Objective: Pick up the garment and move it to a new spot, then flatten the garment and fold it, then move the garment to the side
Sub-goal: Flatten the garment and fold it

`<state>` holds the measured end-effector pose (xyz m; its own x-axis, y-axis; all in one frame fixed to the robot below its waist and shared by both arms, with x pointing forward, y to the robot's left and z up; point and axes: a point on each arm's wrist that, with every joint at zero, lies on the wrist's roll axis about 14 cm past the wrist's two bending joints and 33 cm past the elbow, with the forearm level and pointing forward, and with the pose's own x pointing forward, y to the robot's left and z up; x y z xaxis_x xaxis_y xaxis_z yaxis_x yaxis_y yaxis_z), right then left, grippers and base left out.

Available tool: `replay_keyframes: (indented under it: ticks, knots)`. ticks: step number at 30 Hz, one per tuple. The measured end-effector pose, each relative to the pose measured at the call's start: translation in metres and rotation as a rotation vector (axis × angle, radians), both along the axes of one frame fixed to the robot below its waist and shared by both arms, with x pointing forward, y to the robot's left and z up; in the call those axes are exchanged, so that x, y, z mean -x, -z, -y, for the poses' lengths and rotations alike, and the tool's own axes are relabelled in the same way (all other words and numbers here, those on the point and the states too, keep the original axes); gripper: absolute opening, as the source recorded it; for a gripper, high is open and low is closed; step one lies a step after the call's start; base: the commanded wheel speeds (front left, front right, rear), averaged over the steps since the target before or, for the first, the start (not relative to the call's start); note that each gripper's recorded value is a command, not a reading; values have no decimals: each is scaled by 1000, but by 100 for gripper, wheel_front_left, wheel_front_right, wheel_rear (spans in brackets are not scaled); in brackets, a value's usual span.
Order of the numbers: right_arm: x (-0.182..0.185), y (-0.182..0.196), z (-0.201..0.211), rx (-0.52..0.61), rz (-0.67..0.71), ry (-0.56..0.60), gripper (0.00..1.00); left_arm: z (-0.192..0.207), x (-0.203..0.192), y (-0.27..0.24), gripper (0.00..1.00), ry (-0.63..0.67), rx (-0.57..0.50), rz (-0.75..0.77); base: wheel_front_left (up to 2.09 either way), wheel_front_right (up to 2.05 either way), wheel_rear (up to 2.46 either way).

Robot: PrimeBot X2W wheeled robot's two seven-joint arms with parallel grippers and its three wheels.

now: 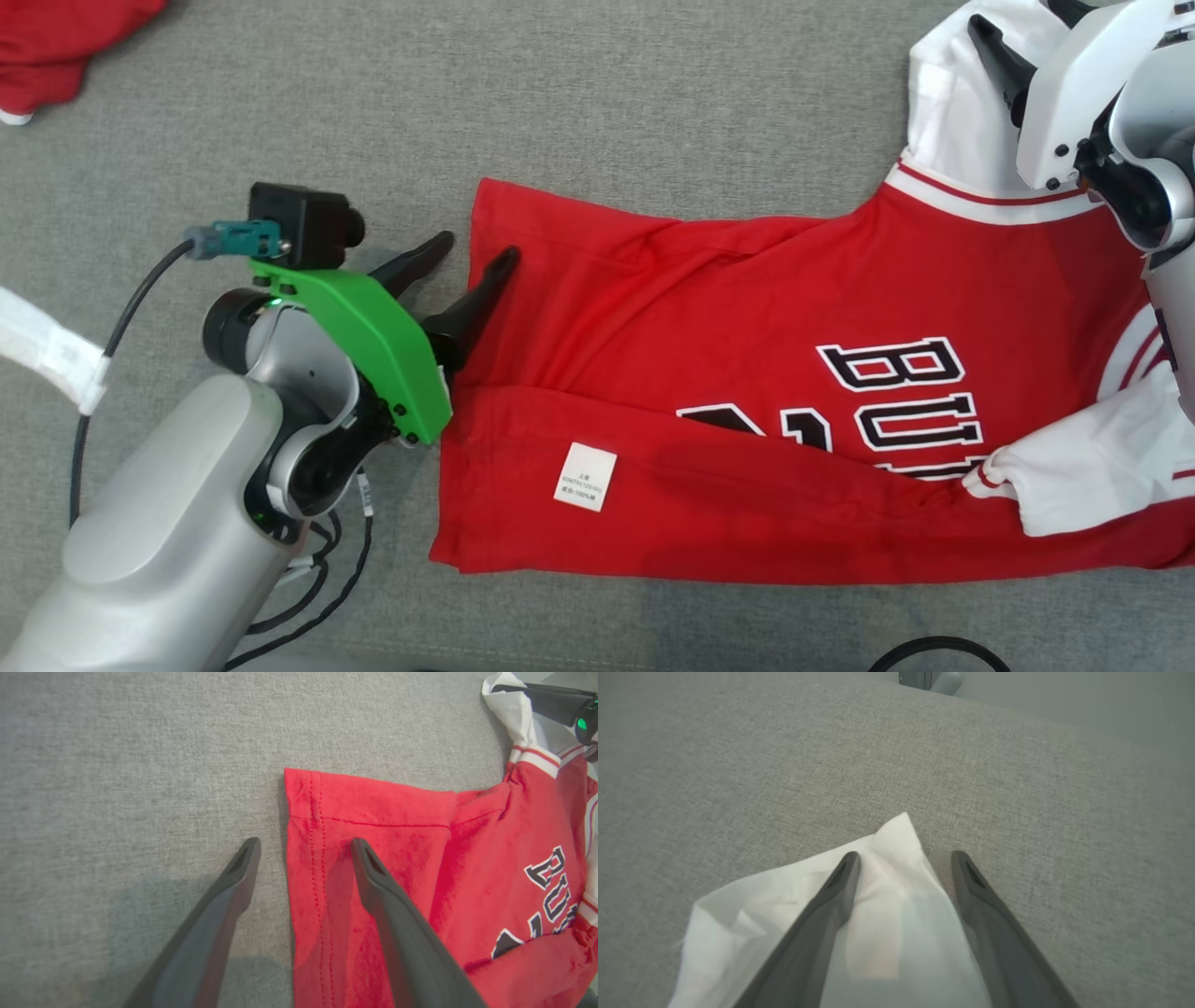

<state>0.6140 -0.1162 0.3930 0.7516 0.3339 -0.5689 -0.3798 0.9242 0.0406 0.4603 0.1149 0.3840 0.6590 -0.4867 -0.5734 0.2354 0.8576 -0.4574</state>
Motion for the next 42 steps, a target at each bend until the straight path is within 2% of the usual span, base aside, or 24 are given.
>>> replay_keyframes:
  ticks: [6,7,8,9,10,13,14,15,17,19,22,26,37,42]
  knots:
    - [-4,12,-14,-17,-20,-24,100,4,0,3,100,5,28,-21,0,0,0]
    - [-3,14,-16,-20,-24,-29,95,6,-1,3,100,5,33,-22,0,0,0]
    - [-2,14,-16,-23,-29,-31,82,6,-1,3,100,10,32,-23,0,0,0]
    - [-2,14,-17,-25,-31,-33,41,7,-2,3,100,13,30,-22,0,0,0]
    - [-1,15,-17,-24,-33,-37,35,7,-2,3,100,13,28,-23,0,0,0]
    - [2,16,-16,-23,-44,-40,27,7,-5,5,100,12,20,-23,0,0,0]
    - [3,16,-15,-23,-47,-39,17,8,-6,4,100,12,20,-20,0,0,0]
    - [3,15,-13,-22,-49,-37,0,9,-8,3,100,11,23,-17,0,0,0]
    - [4,15,-13,-27,-55,-37,0,14,-9,2,100,14,40,-18,0,0,0]
    - [6,14,-12,-34,-63,-36,0,17,-11,0,0,16,52,-16,0,0,0]
    - [7,12,-11,-51,-64,-30,0,25,-12,-2,0,38,74,-7,0,0,0]
    - [6,5,-6,-70,-31,-14,0,15,-25,-11,0,-34,82,50,0,0,0]
    - [-11,-51,25,-152,158,71,0,-13,-41,-29,0,-152,62,129,0,0,0]
    - [-4,-77,30,-218,234,77,0,-15,-40,-36,0,-179,74,157,0,0,0]
